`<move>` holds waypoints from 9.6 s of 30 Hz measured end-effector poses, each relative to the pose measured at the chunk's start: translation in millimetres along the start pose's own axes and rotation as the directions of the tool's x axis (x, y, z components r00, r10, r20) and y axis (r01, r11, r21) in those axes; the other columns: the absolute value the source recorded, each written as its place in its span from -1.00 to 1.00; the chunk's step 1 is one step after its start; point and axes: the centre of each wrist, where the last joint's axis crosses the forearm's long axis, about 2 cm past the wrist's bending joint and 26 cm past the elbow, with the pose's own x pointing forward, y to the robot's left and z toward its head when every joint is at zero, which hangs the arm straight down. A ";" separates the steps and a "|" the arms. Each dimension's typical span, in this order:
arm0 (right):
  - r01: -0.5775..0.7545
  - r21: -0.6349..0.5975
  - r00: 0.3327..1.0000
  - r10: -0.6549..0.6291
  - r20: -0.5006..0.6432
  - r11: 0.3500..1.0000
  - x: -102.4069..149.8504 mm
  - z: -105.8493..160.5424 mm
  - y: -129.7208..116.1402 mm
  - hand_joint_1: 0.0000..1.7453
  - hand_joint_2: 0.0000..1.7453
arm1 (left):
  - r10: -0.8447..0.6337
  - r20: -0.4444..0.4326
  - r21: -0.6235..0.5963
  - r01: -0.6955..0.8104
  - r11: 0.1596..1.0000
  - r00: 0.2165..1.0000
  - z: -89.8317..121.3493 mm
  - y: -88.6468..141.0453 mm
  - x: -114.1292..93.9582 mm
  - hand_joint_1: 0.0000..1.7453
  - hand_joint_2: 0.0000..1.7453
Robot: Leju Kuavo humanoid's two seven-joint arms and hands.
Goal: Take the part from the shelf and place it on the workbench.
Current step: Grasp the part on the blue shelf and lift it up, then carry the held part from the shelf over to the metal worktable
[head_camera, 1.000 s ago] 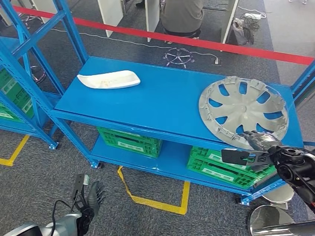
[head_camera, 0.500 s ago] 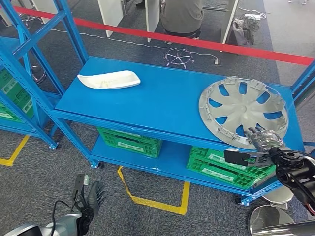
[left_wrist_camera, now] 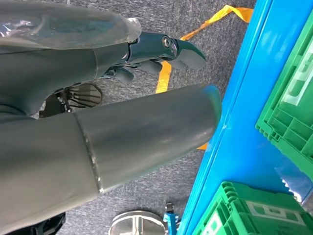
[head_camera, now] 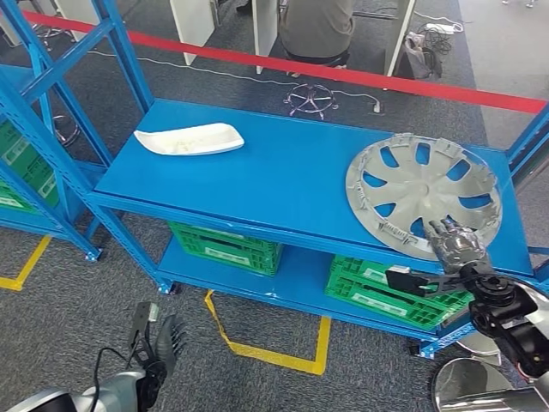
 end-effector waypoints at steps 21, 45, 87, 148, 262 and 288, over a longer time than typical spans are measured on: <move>0.055 -0.029 0.998 -0.055 0.010 0.998 8.6 -6.8 2.7 -1.00 1.00 | -0.004 -0.008 -0.007 0.004 1.000 1.000 -2.7 -5.8 1.6 -1.00 -1.00; 0.144 -0.083 0.978 -0.129 0.165 0.986 56.1 -15.8 -22.5 -1.00 1.00 | -0.001 -0.002 -0.017 0.001 1.000 1.000 -6.7 -14.1 4.6 -1.00 -1.00; 0.183 -0.079 0.951 -0.157 0.266 0.980 104.5 -20.9 -28.8 1.00 1.00 | 0.021 0.009 -0.020 -0.021 1.000 1.000 -10.8 -22.5 8.4 -1.00 -1.00; -0.118 -0.590 0.993 0.099 -0.065 0.799 66.1 4.3 -175.0 1.00 1.00 | 0.040 0.030 0.025 -0.041 0.999 0.999 -2.1 -11.0 -2.9 -1.00 -1.00; 0.912 0.346 -0.227 -0.432 0.873 0.220 64.9 86.2 -203.4 1.00 1.00 | -0.018 0.021 -0.012 0.018 1.000 1.000 -9.0 -20.2 5.5 -1.00 -1.00; 0.895 0.409 -0.321 -0.382 0.867 0.178 71.7 84.4 -192.1 1.00 1.00 | -0.013 0.023 -0.028 0.014 1.000 1.000 -11.8 -27.4 7.5 -1.00 -1.00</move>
